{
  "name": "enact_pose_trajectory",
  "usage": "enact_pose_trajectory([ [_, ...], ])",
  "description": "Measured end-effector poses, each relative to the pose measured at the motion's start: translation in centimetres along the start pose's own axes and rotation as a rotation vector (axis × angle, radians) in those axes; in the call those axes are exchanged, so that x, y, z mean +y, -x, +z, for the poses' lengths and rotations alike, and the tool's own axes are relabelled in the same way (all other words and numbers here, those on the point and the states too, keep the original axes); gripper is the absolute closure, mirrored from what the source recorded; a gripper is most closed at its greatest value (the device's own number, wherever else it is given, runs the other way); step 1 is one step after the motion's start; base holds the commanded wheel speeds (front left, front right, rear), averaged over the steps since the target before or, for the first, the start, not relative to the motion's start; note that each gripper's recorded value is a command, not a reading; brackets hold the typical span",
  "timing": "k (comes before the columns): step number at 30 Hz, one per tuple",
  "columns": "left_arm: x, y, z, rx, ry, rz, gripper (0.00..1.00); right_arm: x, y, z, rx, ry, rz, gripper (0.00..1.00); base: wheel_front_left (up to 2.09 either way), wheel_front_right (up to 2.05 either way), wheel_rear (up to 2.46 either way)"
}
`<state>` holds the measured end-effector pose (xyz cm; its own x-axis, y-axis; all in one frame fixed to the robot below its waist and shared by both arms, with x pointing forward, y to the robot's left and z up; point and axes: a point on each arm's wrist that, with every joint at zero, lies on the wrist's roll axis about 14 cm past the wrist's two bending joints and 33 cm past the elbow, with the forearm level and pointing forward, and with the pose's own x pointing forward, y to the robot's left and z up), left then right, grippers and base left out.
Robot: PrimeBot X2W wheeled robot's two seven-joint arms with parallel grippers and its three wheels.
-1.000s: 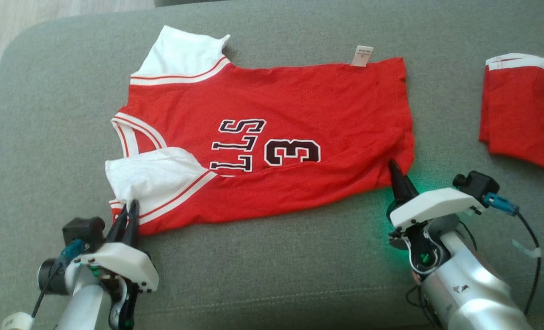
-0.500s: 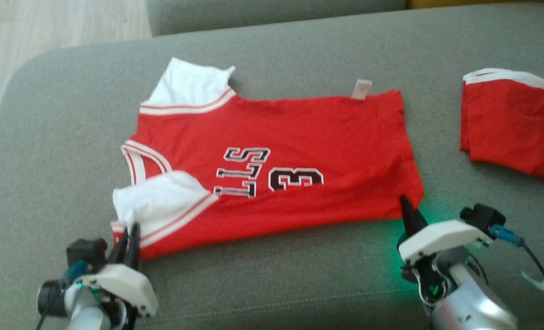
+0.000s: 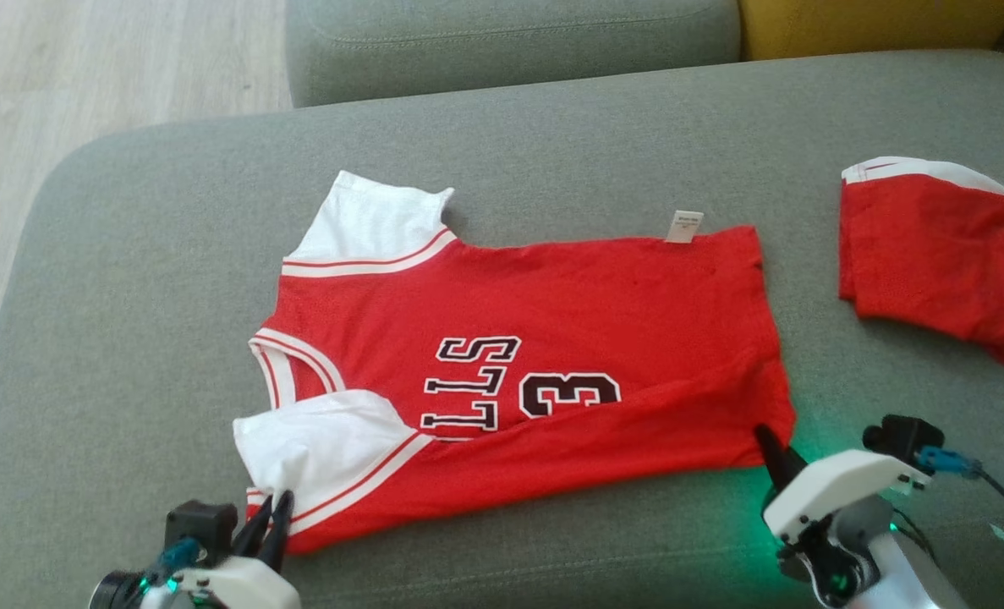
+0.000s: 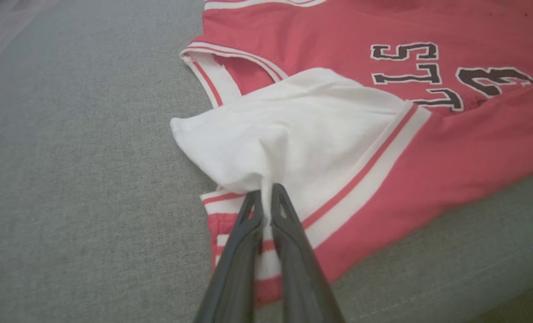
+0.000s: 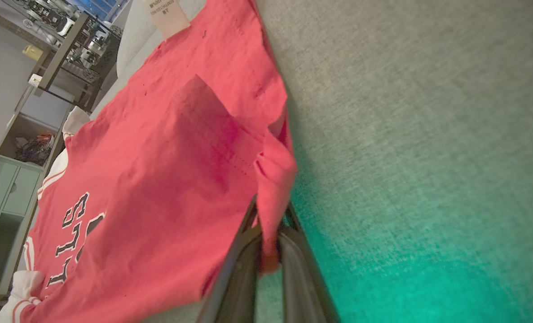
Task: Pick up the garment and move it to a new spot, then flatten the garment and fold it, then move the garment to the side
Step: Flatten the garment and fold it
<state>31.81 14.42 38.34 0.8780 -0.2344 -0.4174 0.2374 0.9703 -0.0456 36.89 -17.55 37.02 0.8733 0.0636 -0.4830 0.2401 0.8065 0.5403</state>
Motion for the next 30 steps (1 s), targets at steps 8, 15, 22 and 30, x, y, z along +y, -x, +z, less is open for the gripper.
enact_pose_trajectory([
  [8,-0.1,-0.3,0.6,-0.019,0.002,0.008,0.00,-1.9,0.8,1.3,-0.028,0.021,-0.046,0.00,0.00,0.00,0.00],
  [15,1.8,-0.6,3.6,-0.153,0.032,0.084,0.00,-0.2,1.8,5.2,-0.157,0.088,0.016,0.00,0.00,0.00,0.00],
  [22,2.2,-0.8,9.2,-0.361,0.052,0.100,0.00,5.2,3.7,10.0,-0.381,0.169,0.175,0.00,0.00,0.00,0.00],
  [30,2.6,-2.3,10.9,-0.395,0.046,0.095,0.00,6.8,4.3,9.6,-0.419,0.310,0.206,0.00,0.00,0.00,0.00],
])
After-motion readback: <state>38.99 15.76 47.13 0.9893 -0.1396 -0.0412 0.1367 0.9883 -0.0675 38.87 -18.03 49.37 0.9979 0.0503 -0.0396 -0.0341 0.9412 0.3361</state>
